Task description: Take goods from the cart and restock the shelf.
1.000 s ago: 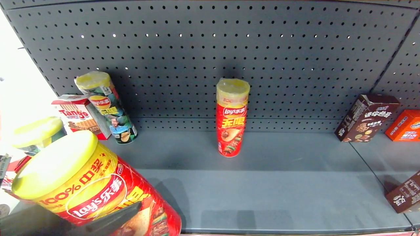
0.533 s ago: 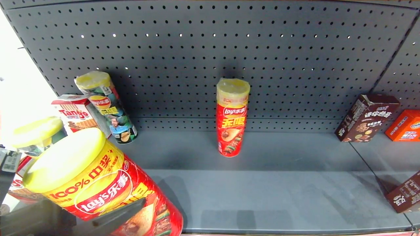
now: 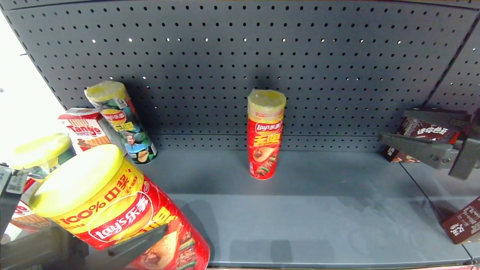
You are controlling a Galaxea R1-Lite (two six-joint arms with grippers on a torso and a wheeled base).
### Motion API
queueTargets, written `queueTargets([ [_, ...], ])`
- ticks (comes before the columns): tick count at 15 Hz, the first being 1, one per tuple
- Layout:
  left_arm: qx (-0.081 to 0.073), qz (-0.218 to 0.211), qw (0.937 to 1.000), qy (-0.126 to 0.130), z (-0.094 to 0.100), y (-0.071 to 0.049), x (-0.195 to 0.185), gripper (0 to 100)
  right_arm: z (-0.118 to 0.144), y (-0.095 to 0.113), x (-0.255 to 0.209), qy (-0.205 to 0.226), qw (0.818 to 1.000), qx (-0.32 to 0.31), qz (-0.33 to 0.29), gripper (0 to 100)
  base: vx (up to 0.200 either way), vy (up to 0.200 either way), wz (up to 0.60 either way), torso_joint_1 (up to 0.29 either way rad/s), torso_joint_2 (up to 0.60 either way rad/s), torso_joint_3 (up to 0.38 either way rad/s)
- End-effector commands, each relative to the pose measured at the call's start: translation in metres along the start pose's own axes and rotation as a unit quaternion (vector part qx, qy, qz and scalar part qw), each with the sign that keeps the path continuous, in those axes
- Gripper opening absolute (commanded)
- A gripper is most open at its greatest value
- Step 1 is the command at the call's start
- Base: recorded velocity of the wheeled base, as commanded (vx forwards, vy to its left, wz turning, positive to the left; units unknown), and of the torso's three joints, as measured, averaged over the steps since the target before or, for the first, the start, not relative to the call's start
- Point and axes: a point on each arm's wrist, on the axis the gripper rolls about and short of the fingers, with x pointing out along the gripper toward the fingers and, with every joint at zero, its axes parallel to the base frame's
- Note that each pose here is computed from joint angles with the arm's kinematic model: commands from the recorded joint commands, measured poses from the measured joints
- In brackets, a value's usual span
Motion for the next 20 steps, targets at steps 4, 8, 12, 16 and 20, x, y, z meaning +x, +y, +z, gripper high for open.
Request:
queueTargets([
  [4,-0.002,0.002,1.0000,0.005,-0.002,0.001,0.001,0,0.007,-0.019,0.064,0.010,0.998,-0.008,0.059,100,0.000,0.000,0.00,0.000,0.00,0.000],
  [8,-0.003,0.009,0.9999,0.007,-0.002,0.003,0.002,0,-0.005,-0.020,0.082,0.009,0.989,-0.038,0.142,100,0.000,0.000,0.00,0.000,0.00,0.000],
  [12,-0.004,0.009,0.9999,0.010,-0.002,0.004,0.004,0,-0.016,-0.024,0.105,-0.022,0.977,-0.058,0.204,100,0.000,0.000,0.00,0.000,0.00,0.000],
  [16,-0.003,0.009,0.9999,0.006,0.001,0.005,0.006,0,-0.027,-0.024,0.126,-0.036,0.965,-0.059,0.251,100,0.000,0.000,0.00,0.000,0.00,0.000],
  [20,-0.001,0.008,1.0000,0.002,0.006,0.006,0.010,0,-0.033,-0.026,0.147,-0.031,0.964,-0.056,0.260,100,0.000,0.000,0.00,0.000,0.00,0.000],
])
